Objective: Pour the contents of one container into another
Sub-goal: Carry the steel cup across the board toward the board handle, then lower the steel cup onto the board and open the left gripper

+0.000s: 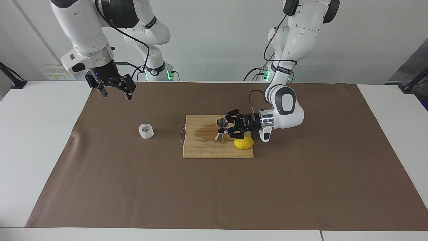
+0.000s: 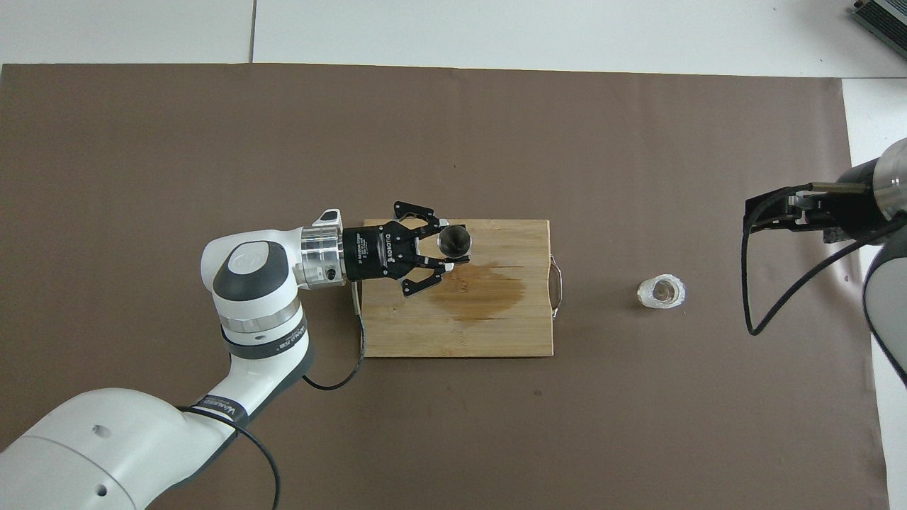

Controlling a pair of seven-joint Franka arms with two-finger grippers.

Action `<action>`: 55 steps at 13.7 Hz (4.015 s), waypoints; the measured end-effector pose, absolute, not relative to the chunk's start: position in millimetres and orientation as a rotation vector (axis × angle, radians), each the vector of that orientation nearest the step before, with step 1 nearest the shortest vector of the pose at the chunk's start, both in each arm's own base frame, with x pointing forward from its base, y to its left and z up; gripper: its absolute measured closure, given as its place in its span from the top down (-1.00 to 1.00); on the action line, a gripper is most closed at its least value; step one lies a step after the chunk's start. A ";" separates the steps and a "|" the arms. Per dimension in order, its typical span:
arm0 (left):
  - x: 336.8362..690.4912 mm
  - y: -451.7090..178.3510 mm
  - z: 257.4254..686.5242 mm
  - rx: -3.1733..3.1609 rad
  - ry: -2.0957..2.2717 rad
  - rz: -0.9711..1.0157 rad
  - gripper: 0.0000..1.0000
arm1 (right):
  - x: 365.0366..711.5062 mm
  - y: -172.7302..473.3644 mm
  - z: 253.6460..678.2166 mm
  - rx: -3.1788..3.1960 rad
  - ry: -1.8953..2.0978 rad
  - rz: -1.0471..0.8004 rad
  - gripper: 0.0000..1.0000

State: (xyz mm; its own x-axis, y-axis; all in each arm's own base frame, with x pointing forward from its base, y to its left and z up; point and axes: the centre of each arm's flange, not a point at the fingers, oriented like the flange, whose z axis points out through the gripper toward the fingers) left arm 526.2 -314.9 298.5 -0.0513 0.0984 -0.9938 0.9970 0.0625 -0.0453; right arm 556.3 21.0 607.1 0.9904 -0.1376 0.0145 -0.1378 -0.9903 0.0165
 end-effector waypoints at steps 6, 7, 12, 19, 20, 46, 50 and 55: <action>485.0 -379.1 287.7 1.162 1.447 -1.133 -0.11 | 556.3 21.0 607.1 3.117 -0.216 0.021 1.00; 481.0 -384.5 286.8 1.144 1.454 -1.132 -0.11 | 556.3 21.0 607.1 3.117 -0.216 0.021 1.00; 468.2 -399.2 270.8 1.104 1.433 -1.098 -0.11 | 556.3 21.0 607.1 3.117 -0.216 0.021 1.00; 471.2 -394.1 267.6 1.121 1.438 -1.055 -0.11 | 556.3 21.0 607.1 3.117 -0.216 0.021 1.00; 471.3 -393.7 267.3 1.122 1.440 -1.051 -0.11 | 556.3 21.0 607.1 3.117 -0.216 0.021 1.00; 482.5 -382.2 272.8 1.220 1.388 -0.923 1.00 | 547.3 11.7 608.5 3.113 -0.201 -0.047 1.00; 492.0 -369.9 289.3 1.303 1.340 -0.891 1.00 | 547.3 11.6 608.5 3.118 -0.128 -0.048 1.00; 511.4 -338.3 305.3 1.475 1.232 -0.888 1.00 | 547.4 8.5 608.5 3.118 -0.136 -0.048 1.00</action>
State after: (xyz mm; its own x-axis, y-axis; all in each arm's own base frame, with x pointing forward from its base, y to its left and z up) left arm 511.4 -338.3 305.3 0.2184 0.2576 -0.9412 0.9744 -0.0047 0.2248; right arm 547.4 8.5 608.5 0.9957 -0.0876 -0.0300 -0.0870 -0.9960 0.0220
